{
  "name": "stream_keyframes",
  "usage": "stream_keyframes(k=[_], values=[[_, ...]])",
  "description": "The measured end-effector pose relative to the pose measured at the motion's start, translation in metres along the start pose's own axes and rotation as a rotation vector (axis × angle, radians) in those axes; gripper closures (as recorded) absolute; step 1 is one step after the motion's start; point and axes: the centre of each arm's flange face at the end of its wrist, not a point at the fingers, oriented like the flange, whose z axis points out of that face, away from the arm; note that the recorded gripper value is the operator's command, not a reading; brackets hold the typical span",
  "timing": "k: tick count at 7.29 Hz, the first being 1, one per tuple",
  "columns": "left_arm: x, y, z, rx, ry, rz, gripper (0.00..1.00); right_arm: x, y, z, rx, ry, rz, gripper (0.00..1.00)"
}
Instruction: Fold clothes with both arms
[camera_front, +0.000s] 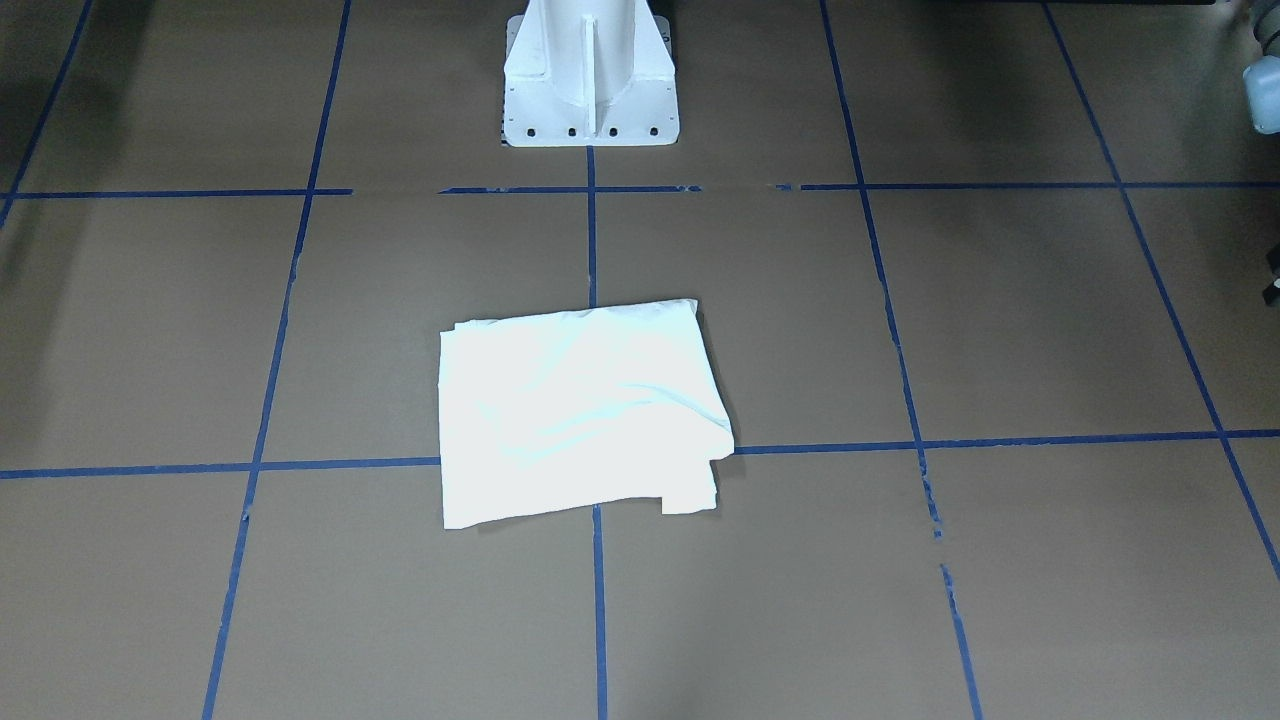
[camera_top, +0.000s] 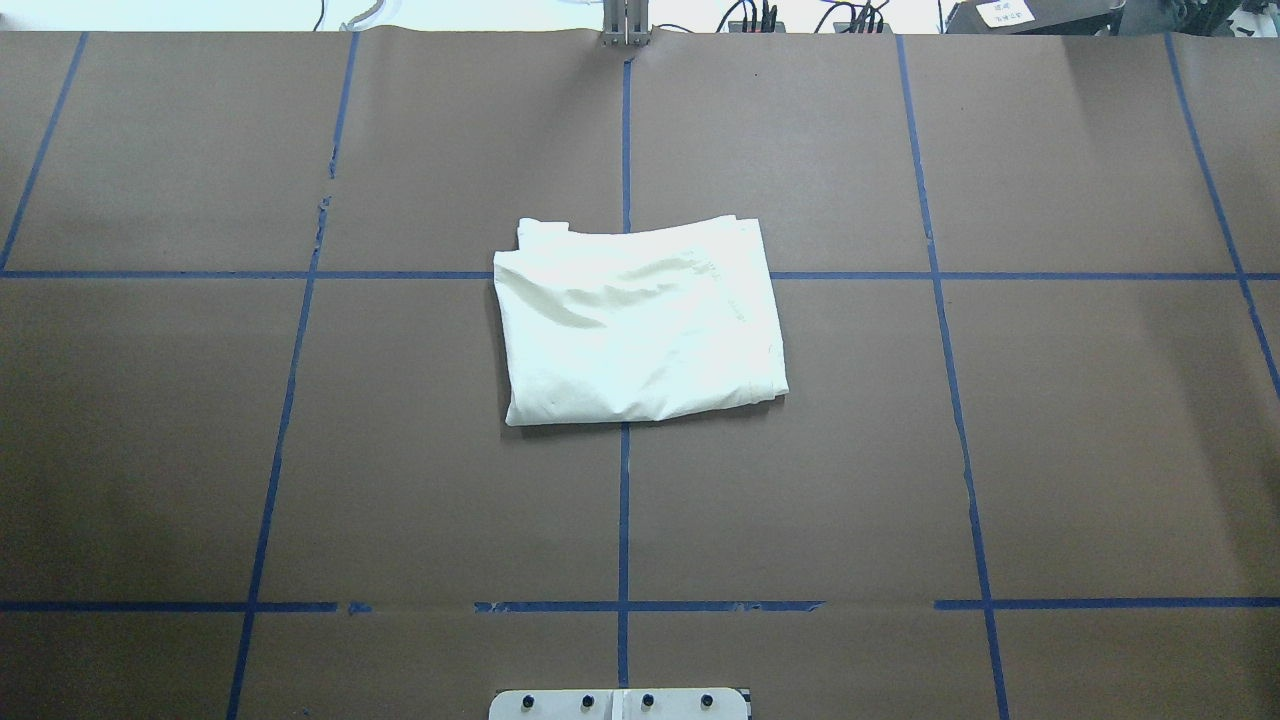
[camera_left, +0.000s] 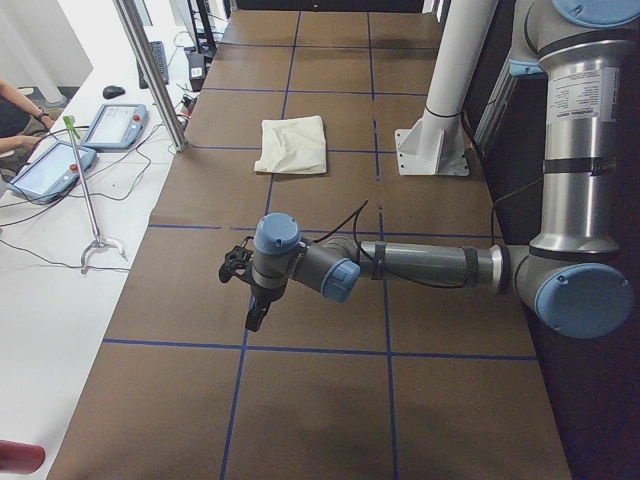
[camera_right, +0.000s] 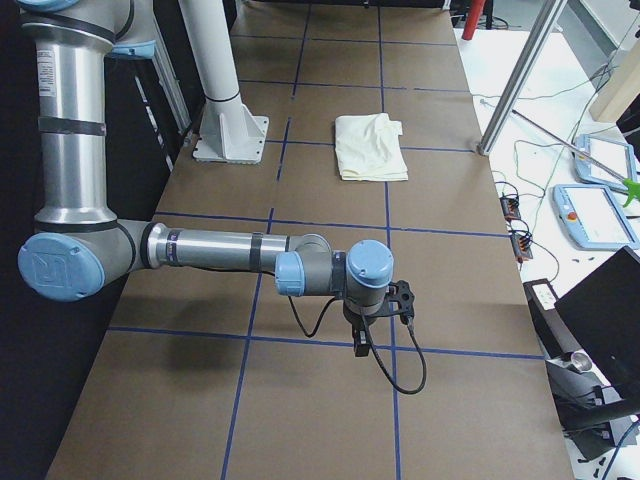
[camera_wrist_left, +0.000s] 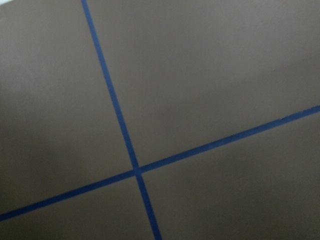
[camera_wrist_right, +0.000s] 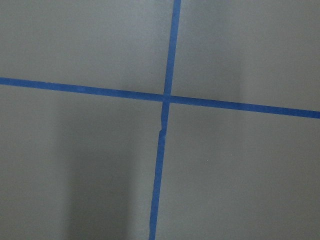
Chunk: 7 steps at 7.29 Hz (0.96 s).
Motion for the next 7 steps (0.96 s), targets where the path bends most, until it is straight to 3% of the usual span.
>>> stream_keyframes(k=[2,4,7], values=[[-0.016,0.009,0.007,-0.057,-0.009,-0.05,0.0,-0.009,0.001,-0.009,0.014,-0.003,0.004,0.0],[-0.025,0.008,-0.034,-0.123,-0.022,-0.05,0.0,-0.006,0.005,-0.006,0.003,-0.012,0.022,0.0],[-0.027,0.003,-0.074,-0.145,-0.021,-0.029,0.0,-0.009,0.008,-0.005,0.002,-0.063,0.078,0.0]])
